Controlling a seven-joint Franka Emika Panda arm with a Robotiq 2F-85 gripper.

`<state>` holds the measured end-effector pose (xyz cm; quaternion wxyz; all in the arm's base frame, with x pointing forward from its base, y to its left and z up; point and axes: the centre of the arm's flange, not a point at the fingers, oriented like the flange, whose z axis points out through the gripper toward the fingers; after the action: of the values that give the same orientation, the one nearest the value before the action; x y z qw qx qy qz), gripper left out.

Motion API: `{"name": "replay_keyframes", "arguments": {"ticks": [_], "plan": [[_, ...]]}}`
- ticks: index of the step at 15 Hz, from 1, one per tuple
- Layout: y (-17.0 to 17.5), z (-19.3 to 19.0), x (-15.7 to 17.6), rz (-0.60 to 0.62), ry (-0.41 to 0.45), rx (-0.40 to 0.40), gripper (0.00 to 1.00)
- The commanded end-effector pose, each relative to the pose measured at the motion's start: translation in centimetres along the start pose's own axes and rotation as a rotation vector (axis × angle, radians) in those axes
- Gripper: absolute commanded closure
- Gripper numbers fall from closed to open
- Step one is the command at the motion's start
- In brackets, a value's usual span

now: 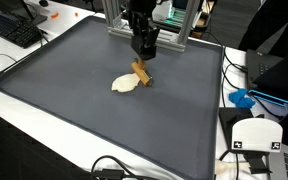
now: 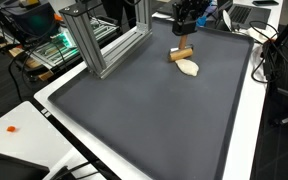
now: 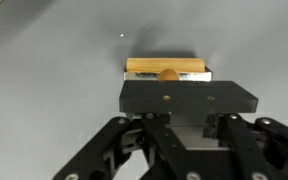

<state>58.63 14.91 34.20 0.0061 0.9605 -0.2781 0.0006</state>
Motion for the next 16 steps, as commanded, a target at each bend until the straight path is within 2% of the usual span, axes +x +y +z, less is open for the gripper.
{"name": "replay_keyframes", "arguments": {"ticks": [1,8,16], "plan": [[0.1,1.4,0.4,0.027,0.021,-0.001,0.78],[0.6,1.5,1.8,0.108,0.115,0.018,0.78],[0.6,2.3,2.6,0.298,0.167,0.005,0.78]]}}
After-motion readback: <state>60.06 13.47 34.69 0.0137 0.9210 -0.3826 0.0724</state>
